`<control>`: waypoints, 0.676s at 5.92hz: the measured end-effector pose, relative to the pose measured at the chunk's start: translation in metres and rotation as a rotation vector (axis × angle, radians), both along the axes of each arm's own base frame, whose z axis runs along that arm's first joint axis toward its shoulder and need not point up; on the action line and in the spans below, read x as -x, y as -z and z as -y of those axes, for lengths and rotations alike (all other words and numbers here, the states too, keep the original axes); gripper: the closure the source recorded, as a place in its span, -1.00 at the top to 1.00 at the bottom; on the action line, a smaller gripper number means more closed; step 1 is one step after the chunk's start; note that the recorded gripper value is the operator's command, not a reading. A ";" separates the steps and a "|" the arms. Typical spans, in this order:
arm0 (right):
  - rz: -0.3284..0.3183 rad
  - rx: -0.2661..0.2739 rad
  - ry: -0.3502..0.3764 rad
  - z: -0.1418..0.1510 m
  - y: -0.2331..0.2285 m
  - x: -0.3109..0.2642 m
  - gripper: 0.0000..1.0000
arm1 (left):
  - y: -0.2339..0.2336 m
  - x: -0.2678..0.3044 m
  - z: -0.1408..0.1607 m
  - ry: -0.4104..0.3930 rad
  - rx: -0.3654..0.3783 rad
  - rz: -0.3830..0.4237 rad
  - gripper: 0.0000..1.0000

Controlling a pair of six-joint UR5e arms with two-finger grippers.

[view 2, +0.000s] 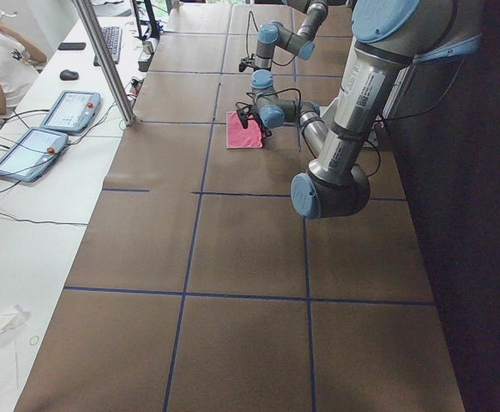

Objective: Fold towel twice with both arms
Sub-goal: 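Lift both towel edges and fold them toward the far side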

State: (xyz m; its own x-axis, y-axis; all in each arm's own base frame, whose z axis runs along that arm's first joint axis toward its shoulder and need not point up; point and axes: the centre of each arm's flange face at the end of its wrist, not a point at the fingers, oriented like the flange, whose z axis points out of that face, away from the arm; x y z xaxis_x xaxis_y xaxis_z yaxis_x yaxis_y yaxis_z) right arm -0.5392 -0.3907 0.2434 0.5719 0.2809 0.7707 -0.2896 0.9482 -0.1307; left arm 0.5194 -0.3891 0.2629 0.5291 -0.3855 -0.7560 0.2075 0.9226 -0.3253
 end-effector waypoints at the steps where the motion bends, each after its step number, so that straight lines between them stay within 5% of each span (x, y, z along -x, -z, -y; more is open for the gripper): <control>1: 0.008 -0.005 -0.020 0.015 0.008 0.001 -0.96 | 0.002 0.004 0.013 0.021 0.001 0.001 -1.00; 3: -0.002 -0.015 -0.048 0.048 0.008 -0.002 -0.96 | -0.005 0.009 0.050 0.067 0.016 0.026 -1.00; 4: -0.014 -0.010 -0.059 0.062 0.005 0.000 -0.58 | -0.008 0.010 0.063 0.082 0.023 0.038 -0.62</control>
